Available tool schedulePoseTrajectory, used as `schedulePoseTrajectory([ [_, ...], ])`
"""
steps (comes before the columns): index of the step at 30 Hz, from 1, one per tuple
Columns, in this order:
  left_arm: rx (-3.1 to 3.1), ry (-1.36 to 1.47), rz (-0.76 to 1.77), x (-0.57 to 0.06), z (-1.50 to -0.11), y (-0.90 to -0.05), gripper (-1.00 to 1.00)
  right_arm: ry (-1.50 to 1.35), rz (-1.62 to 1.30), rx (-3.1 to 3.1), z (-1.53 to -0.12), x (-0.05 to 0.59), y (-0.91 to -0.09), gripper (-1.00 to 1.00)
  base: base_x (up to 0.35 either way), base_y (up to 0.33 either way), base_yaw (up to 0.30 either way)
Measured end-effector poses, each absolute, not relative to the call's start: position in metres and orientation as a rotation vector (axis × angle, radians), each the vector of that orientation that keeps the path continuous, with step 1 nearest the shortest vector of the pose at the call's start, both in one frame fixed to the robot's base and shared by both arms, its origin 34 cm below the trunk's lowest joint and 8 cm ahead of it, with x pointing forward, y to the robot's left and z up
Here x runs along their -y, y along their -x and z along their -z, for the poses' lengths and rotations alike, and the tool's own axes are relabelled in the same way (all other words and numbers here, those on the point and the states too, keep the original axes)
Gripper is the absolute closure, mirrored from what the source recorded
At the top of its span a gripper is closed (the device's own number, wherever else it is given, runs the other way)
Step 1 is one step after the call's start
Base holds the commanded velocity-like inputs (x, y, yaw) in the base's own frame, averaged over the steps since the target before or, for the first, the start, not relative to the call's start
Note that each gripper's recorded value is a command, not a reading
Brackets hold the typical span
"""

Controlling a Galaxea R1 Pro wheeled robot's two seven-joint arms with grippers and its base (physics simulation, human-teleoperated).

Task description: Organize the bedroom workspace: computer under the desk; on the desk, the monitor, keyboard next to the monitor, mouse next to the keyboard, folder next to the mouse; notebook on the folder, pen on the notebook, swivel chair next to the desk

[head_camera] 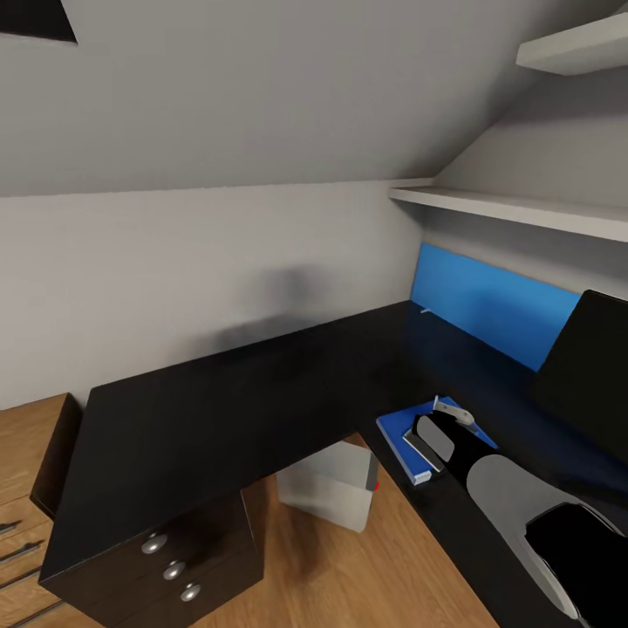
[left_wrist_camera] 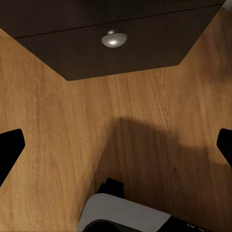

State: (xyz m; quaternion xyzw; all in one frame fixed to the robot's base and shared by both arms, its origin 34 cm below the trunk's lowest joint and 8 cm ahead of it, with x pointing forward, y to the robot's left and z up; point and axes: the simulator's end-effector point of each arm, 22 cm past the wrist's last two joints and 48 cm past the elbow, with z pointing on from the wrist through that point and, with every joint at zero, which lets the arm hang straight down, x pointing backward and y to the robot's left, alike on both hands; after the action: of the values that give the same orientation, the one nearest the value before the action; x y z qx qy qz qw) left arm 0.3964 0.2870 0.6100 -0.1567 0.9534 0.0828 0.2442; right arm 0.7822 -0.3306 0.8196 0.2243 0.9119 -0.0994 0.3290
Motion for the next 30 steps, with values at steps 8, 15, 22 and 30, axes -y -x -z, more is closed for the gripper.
schedulePoseTrajectory([
  [8,-2.603,0.429,-0.226,-0.287,-0.610,-0.396,-1.00,-0.586,0.261,-2.386,-0.820,0.331,-0.782,-1.00,0.000,0.000,0.000],
  [15,-2.603,0.429,-0.227,-0.287,-0.610,-0.397,-1.00,-0.585,0.258,-2.385,-0.820,0.329,-0.783,-1.00,0.000,0.000,0.000],
  [22,-2.603,0.429,-0.228,-0.288,-0.610,-0.397,-1.00,-0.585,0.259,-2.385,-0.820,0.330,-0.783,-1.00,0.000,0.000,0.000],
  [30,-2.603,0.429,-0.228,-0.288,-0.610,-0.396,-1.00,-0.555,0.199,-2.316,-0.849,0.312,-0.806,-1.00,0.000,0.000,0.000],
])
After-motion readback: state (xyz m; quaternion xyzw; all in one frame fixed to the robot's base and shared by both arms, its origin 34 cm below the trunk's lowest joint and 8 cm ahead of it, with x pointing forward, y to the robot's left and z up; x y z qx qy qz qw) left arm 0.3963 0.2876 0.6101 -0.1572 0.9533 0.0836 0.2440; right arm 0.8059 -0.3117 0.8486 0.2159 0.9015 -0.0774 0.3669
